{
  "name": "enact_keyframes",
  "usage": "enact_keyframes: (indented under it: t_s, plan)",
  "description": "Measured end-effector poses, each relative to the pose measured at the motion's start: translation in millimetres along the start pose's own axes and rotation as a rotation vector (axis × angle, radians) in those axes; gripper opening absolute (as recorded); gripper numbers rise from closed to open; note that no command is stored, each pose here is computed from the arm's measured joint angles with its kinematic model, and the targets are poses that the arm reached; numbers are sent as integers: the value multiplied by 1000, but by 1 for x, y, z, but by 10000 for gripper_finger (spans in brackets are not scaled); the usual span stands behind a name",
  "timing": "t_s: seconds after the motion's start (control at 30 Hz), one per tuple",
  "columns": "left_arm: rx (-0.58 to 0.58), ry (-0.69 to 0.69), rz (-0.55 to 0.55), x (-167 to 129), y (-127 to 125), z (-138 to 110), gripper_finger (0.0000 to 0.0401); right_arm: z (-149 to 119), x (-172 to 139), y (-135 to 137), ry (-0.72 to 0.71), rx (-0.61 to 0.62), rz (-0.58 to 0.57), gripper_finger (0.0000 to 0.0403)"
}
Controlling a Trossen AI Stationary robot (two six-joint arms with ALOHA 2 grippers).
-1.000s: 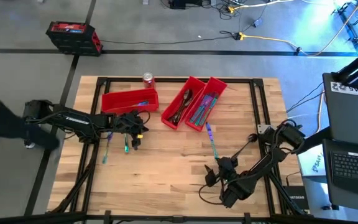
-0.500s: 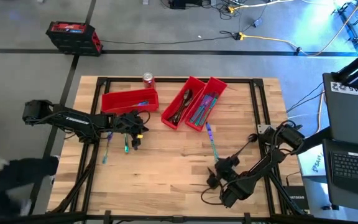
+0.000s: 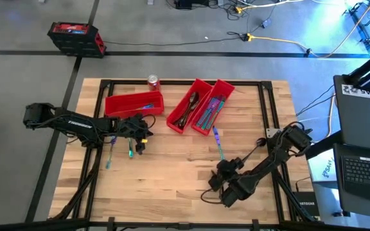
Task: Sort silverware
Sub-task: Put the blue table knife into the right red bin
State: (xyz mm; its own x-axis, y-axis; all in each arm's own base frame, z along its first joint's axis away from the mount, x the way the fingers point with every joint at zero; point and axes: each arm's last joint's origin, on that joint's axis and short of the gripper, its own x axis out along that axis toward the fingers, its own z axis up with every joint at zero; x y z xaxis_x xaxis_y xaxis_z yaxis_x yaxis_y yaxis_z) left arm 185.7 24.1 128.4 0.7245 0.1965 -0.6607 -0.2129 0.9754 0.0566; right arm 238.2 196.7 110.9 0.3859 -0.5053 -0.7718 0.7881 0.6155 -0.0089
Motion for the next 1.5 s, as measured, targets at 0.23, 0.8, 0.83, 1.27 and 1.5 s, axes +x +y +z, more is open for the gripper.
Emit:
enact_keyframes:
  t_s: [0.23, 0.8, 0.83, 1.27, 1.5]
  plan:
    - [1, 6, 0, 0, 0, -1, 0, 3, -5, -18, -86, 374, -127, 315]
    - [3, 28, 0, 0, 0, -3, 0, -8, 26, -17, -274, 298, -152, 315]
    - [4, 28, 0, 0, 0, -3, 0, -9, 29, -16, -277, 300, -152, 315]
    - [3, 27, 1, 0, 0, -3, 0, -27, 53, -15, -360, 206, -163, 315]
    - [3, 27, 1, 0, 0, -3, 0, -27, 54, -16, -370, 115, -186, 315]
